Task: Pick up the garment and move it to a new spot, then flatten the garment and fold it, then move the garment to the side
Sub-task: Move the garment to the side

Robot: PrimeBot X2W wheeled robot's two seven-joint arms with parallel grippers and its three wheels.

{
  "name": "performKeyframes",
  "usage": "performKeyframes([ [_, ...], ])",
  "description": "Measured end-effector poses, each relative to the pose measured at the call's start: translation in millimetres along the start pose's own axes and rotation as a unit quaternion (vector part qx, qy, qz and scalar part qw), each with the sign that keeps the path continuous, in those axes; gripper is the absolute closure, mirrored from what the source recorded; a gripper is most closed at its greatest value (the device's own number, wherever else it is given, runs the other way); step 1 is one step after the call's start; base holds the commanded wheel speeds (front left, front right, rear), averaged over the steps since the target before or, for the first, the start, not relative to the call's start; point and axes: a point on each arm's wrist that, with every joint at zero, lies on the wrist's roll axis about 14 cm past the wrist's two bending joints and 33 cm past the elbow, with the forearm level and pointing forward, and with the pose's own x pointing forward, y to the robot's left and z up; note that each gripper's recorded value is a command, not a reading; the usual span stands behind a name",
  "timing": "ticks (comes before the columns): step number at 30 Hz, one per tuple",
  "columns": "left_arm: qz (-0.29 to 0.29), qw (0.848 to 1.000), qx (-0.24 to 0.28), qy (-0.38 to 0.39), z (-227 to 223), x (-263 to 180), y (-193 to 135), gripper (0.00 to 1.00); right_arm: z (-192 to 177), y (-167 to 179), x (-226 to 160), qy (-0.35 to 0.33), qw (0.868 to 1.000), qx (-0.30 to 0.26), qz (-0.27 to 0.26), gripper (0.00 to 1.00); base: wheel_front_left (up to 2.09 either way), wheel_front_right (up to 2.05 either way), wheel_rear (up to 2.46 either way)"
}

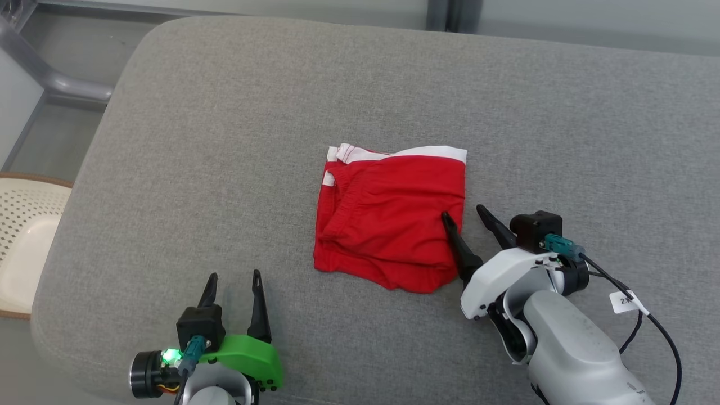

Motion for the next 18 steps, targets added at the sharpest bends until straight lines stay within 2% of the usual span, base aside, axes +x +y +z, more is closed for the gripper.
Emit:
performKeyframes([
  [2, 0.007, 1.000, 0.001, 0.004, -3, 0, 4, 0.00, -10, 0, 3, 0.015, 1.000, 0.008, 0.000, 0.00, 0.00, 0.00, 0.00],
  [3, 0.010, 1.000, 0.001, 0.005, -3, 0, 6, 0.00, -15, -1, 5, 0.022, 1.000, 0.010, 0.000, 0.08, 0.00, 0.00, 0.00],
  [5, 0.011, 1.000, 0.003, 0.006, -3, 2, 6, 0.00, -21, 0, 7, 0.031, 0.999, 0.013, 0.003, 0.52, 0.00, 0.00, 0.00],
  [6, 0.009, 1.000, 0.004, 0.006, -3, 3, 5, 0.00, -22, 0, 9, 0.032, 0.999, 0.014, 0.004, 0.67, 0.00, 0.00, 0.00],
  [7, 0.007, 1.000, 0.005, 0.005, -2, 5, 4, 0.00, -22, 1, 10, 0.032, 0.999, 0.013, 0.006, 1.00, 0.00, 0.00, 0.00],
  [12, -0.007, 1.000, 0.007, 0.000, 2, 10, -6, 0.00, -16, -4, 9, 0.026, 1.000, 0.013, -0.001, 1.00, 0.00, 0.00, 0.00],
  [18, -0.038, 0.999, 0.016, 0.000, 1, 15, -23, 0.00, 10, -27, -2, -0.014, 0.999, 0.021, -0.038, 1.00, 0.00, 0.00, 0.00],
])
